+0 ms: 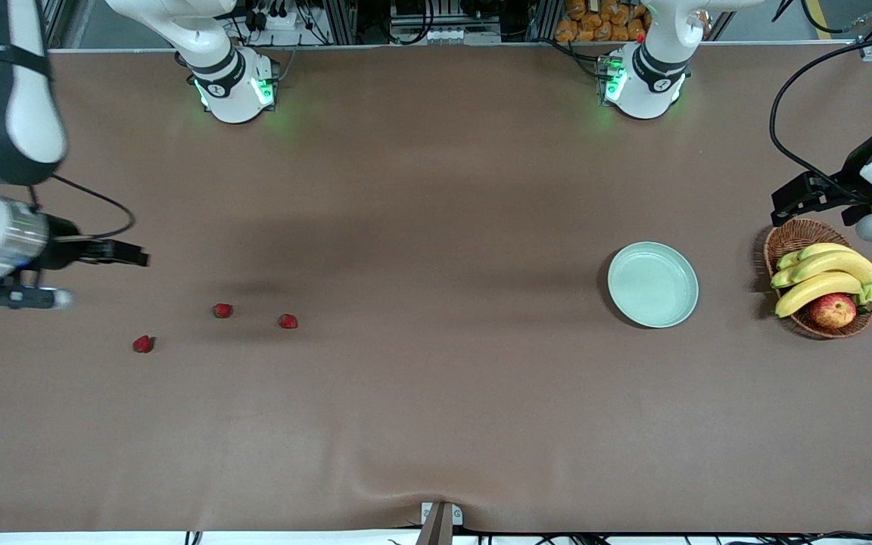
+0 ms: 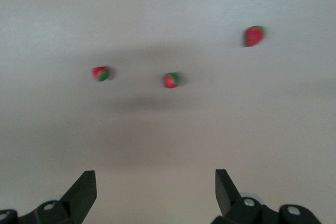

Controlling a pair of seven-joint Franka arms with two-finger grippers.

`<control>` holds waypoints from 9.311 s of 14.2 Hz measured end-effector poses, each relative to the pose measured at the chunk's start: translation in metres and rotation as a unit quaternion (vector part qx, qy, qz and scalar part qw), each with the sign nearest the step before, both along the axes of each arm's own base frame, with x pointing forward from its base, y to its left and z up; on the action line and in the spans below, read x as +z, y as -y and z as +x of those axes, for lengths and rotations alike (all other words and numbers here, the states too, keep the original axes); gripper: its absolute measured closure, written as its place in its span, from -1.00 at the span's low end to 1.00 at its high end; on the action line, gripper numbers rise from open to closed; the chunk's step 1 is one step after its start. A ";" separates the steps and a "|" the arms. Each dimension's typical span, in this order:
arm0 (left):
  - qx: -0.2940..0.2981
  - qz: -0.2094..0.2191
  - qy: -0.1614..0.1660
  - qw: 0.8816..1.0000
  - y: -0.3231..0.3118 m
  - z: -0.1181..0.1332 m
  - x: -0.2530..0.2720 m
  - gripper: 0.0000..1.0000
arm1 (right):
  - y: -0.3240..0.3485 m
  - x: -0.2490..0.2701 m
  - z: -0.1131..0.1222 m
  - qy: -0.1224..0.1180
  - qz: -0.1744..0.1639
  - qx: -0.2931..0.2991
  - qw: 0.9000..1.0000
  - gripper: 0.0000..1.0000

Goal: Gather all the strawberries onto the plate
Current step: 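Move the right gripper over a strawberry and lower it, then close the right gripper on the strawberry, then carry the strawberry toward the plate and set it on the table, then reach the right gripper to another strawberry while the left gripper reaches the placed one, then grasp a strawberry with each gripper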

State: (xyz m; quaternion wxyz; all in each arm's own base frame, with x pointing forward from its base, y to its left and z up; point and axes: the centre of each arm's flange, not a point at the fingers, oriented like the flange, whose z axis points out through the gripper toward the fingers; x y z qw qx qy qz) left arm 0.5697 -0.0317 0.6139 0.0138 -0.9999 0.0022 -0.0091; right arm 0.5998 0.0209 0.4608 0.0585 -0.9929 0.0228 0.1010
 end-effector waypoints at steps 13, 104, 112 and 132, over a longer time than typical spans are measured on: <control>-0.001 0.000 -0.003 1.000 0.001 0.002 -0.003 -1.00 | -0.201 -0.190 0.030 0.090 0.004 0.340 0.936 -1.00; -0.007 -0.014 -0.091 0.996 0.174 0.036 -0.161 -1.00 | -0.078 -0.162 0.108 0.040 -0.177 -0.135 0.974 -1.00; -0.029 -0.075 -0.065 0.995 0.283 0.042 -0.271 -1.00 | -0.041 -0.206 0.053 0.059 -0.133 -0.179 0.973 -1.00; -0.042 -0.056 -0.059 0.996 0.361 0.008 -0.420 -0.44 | -0.011 -0.269 0.003 0.019 -0.093 -0.263 0.960 -1.00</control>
